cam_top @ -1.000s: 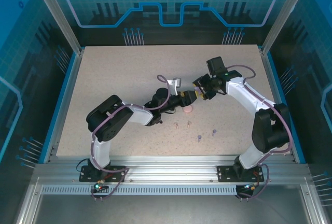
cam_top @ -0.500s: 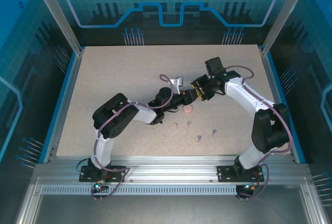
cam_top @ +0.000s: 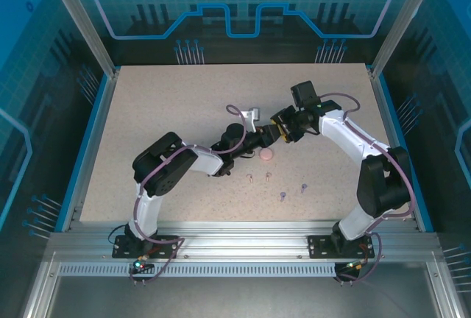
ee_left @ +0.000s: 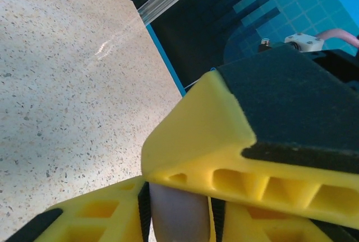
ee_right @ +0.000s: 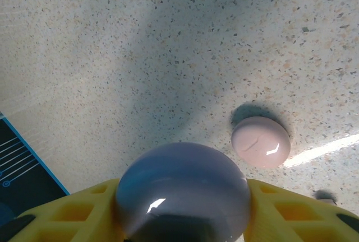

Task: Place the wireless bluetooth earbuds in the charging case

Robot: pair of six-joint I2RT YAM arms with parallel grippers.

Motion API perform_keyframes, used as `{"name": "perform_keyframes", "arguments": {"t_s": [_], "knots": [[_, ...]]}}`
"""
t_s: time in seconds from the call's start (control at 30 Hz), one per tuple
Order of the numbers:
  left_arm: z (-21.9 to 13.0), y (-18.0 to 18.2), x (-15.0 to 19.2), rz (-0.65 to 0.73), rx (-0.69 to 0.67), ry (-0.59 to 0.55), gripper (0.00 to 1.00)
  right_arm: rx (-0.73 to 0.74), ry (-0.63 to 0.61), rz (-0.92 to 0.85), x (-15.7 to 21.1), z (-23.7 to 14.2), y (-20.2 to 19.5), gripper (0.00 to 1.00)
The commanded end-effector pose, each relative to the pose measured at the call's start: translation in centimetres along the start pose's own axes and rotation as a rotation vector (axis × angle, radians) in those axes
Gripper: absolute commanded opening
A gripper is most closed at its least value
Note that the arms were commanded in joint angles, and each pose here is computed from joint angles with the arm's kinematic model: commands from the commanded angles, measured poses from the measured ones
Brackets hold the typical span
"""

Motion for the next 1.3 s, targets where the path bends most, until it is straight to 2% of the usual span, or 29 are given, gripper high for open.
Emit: {"name": "perform_keyframes", "arguments": {"t_s": [0.0,0.13,0.3,0.37,0.43,0.6,0.8,0.97,1.17,1.27], "knots": [[0.7,-0.6,-0.3,0.013,0.032,-0.027,0.31,-0.047,0.014,-0.004,0.7,-1.0,0.8,0.5],[0.7,-0.6,-0.2,0.011,0.03,-0.025,0.27,-0.05,0.009,-0.006,0.7,-1.1,0.8,0.5],[0.8,-0.7,-0.1,0.009,0.032,-0.023,0.14,-0.055,0.013,-0.006,0.8,-1.2,0.9,0.51],[0.8,-0.7,-0.1,0.009,0.033,-0.021,0.07,-0.06,0.013,-0.007,0.8,-1.3,1.1,0.55],[0.8,-0.7,-0.1,0.009,0.034,-0.019,0.01,-0.06,0.009,-0.009,0.7,-1.5,1.2,0.63],[0.5,-0.7,0.0,0.005,0.026,-0.012,0.0,-0.084,-0.025,-0.016,-0.3,-3.0,1.8,0.82],[-0.9,-1.4,-0.1,0.016,0.013,0.021,0.0,-0.121,-0.141,-0.052,-3.4,-7.1,0.7,0.86],[-3.0,-3.1,-1.3,0.066,0.023,0.117,0.0,-0.175,-0.225,-0.239,-4.4,-8.5,-1.7,0.88],[-4.8,-5.0,-3.2,0.141,0.067,0.302,0.0,-0.438,-0.294,-0.655,-2.0,-8.0,-2.0,0.87],[-5.7,-5.2,-3.7,0.162,0.074,0.377,0.0,-0.54,-0.335,-0.774,-0.4,-8.2,-2.8,0.87]]}}
Point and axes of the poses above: each hand's point on the last joint's axis, 136 mm out from that joint toward the fingers, its own z axis out along the fingers, its own y axis along the line the jaws close on, x = y × z, the point moved 6 cm from there along -z, back along the fingers, and after that the axes turned 5 degrees about -z, right-handed, at the moved point
